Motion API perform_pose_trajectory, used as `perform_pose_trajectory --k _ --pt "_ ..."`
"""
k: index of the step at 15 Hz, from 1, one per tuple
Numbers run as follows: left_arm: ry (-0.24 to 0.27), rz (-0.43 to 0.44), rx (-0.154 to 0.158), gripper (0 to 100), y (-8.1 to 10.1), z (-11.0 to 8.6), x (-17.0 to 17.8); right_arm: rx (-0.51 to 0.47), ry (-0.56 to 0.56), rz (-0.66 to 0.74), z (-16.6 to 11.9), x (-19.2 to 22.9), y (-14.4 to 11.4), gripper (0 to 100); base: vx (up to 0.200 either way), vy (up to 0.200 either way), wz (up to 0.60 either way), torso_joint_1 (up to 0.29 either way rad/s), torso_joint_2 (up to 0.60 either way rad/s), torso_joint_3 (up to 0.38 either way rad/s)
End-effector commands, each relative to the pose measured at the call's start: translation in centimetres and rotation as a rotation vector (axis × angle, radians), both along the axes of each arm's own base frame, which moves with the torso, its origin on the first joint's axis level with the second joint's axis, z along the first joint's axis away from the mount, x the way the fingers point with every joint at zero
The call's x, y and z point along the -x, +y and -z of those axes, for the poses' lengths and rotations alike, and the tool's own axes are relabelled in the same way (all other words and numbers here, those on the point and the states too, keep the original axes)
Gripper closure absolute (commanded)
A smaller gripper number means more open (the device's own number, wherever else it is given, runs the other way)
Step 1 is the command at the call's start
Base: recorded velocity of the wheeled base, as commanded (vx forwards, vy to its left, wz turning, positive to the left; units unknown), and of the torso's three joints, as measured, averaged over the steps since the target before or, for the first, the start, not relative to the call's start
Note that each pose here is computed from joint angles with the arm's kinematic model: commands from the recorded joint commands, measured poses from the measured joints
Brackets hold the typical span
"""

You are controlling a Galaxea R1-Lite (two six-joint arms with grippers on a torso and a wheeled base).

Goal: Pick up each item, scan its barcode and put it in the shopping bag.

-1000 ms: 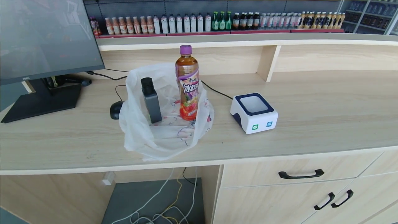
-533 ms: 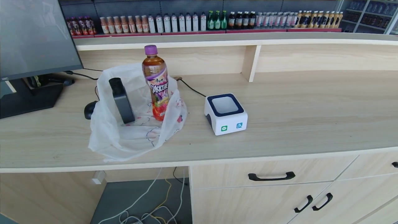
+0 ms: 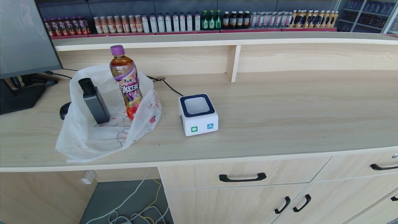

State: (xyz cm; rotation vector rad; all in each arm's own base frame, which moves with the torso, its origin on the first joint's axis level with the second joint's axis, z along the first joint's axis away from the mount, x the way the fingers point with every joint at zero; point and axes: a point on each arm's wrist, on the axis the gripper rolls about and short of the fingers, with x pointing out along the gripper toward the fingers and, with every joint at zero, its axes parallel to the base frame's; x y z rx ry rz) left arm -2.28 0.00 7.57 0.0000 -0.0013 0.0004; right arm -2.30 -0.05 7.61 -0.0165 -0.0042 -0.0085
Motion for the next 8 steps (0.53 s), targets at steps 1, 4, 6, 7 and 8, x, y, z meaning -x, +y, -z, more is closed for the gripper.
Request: perform_pose_trajectory --k 1,4,6,7,8 --pt "-0.002 0.000 0.000 0 0.00 -0.01 0.00 0.000 0.003 -0.001 0.01 -0.01 0.00 0 0.000 0.000 0.00 0.000 0.00 0.000" --pt "-0.002 0.000 0.000 0 0.00 -0.01 0.00 0.002 0.003 -0.001 0.01 -0.01 0.00 0 0.000 0.000 0.00 0.000 0.00 0.000" --pt "-0.002 0.000 -0.003 0 0.00 -0.01 0.00 0.002 0.003 -0.001 0.01 -0.01 0.00 0 0.000 0.000 0.00 0.000 0.00 0.000" --pt "-0.002 0.000 -0.003 0 0.00 -0.01 0.00 0.003 0.003 -0.001 0.01 -0.01 0.00 0 0.000 0.000 0.00 0.000 0.00 0.000" --pt "-0.002 0.000 -0.003 0 0.00 -0.01 0.00 0.003 0.001 -0.001 0.00 -0.01 0.00 0 0.000 0.000 0.00 0.000 0.00 0.000"
